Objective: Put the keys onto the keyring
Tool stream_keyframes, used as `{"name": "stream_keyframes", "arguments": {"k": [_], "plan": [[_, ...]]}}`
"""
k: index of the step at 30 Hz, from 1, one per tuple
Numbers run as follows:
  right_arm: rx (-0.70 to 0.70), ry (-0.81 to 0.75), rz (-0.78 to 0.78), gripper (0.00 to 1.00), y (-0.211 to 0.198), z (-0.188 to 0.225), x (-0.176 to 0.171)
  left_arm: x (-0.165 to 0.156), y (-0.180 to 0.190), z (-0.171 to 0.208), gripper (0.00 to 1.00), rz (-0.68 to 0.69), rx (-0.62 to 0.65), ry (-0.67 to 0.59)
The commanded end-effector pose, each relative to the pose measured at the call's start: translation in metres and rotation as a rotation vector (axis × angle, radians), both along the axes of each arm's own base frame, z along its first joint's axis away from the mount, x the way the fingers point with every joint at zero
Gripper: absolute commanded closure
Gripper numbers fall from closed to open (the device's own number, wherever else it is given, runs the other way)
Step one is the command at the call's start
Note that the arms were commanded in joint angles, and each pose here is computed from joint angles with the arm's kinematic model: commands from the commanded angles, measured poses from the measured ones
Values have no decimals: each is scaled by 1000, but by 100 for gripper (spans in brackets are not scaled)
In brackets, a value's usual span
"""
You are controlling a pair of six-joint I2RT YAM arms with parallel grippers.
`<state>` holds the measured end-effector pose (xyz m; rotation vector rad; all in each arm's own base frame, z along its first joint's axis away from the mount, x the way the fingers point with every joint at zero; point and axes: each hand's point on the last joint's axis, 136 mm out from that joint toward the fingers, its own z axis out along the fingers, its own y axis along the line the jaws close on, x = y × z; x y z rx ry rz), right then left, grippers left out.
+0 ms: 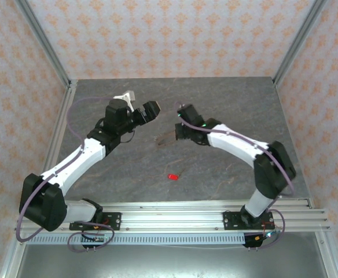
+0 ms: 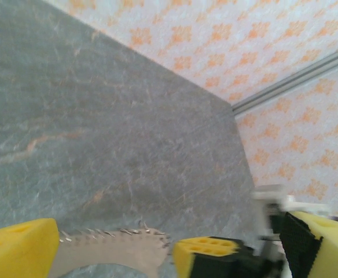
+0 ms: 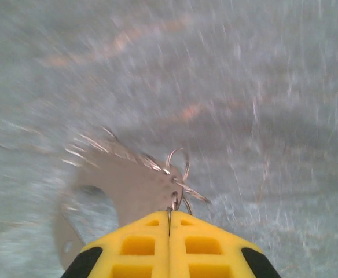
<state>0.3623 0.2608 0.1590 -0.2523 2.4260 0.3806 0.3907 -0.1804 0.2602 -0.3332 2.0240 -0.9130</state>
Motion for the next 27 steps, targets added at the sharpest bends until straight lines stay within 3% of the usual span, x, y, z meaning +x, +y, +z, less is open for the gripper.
{"name": "stream_keyframes", "arguments": {"k": [1, 13, 21, 27], "plan": [[196, -138, 134, 100, 13, 76, 9, 10, 10, 25, 0, 23, 8, -34], [676, -330, 285, 100, 0, 207, 33, 32, 6, 85, 0, -42, -46, -108], [906, -352, 334, 100, 2, 234, 28, 37, -10, 98, 2, -135, -85, -145], [973, -361, 363, 100, 1, 239, 15, 28, -15, 119, 13, -212, -89, -212]]}}
